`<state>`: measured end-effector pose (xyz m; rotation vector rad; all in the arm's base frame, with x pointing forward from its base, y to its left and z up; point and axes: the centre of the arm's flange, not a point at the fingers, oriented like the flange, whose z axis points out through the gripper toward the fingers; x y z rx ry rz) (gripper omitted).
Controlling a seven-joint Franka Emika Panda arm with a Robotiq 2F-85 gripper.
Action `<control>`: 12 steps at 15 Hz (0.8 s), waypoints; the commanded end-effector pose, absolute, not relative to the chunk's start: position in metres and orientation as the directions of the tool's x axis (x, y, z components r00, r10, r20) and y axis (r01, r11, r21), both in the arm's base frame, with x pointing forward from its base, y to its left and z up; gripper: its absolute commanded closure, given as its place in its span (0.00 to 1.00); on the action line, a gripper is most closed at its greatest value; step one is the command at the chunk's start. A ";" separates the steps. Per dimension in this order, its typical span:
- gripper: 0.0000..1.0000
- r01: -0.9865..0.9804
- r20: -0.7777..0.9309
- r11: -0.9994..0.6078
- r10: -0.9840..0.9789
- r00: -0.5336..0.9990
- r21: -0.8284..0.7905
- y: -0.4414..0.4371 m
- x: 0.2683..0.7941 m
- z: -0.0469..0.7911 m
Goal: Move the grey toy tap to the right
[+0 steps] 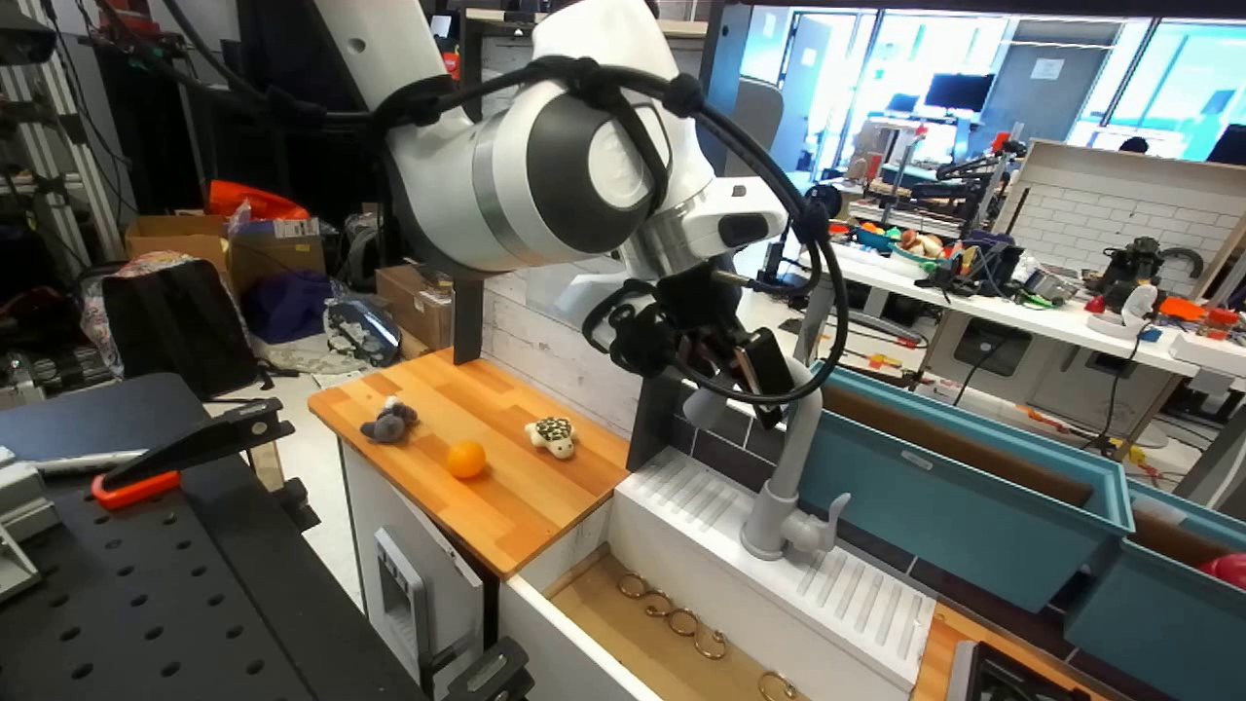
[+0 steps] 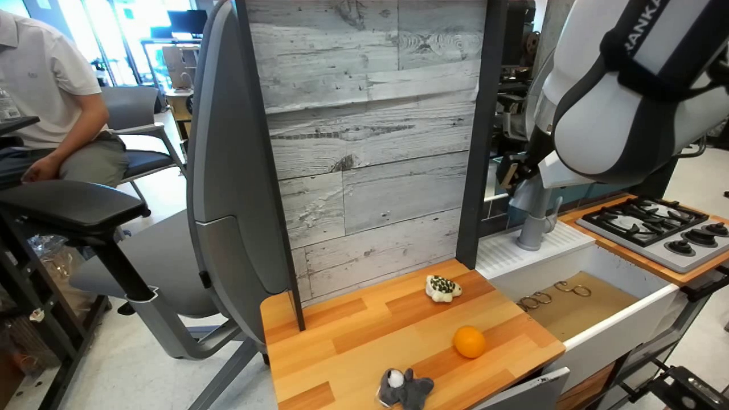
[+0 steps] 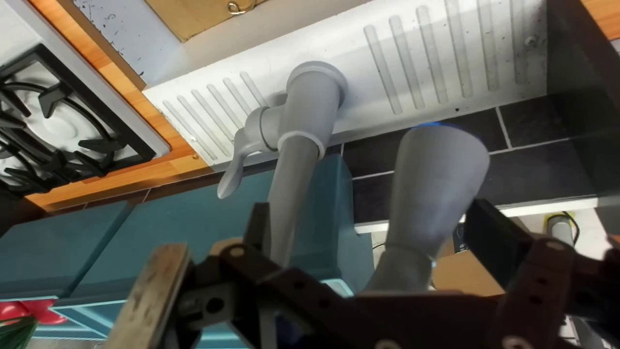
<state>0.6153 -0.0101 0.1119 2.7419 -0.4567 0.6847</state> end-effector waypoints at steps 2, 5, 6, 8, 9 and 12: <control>0.00 -0.434 0.440 -0.878 -0.314 0.841 0.203 -0.040 0.599 0.106; 0.00 -0.464 0.325 -0.854 -0.380 0.866 0.236 -0.061 0.583 0.104; 0.00 -0.469 0.283 -0.848 -0.399 0.872 0.249 -0.066 0.575 0.107; 0.00 -0.486 0.230 -0.835 -0.436 0.870 0.258 -0.078 0.565 0.114; 0.00 -0.493 0.214 -0.830 -0.449 0.868 0.260 -0.083 0.562 0.117; 0.00 -0.507 0.183 -0.820 -0.474 0.861 0.266 -0.094 0.558 0.125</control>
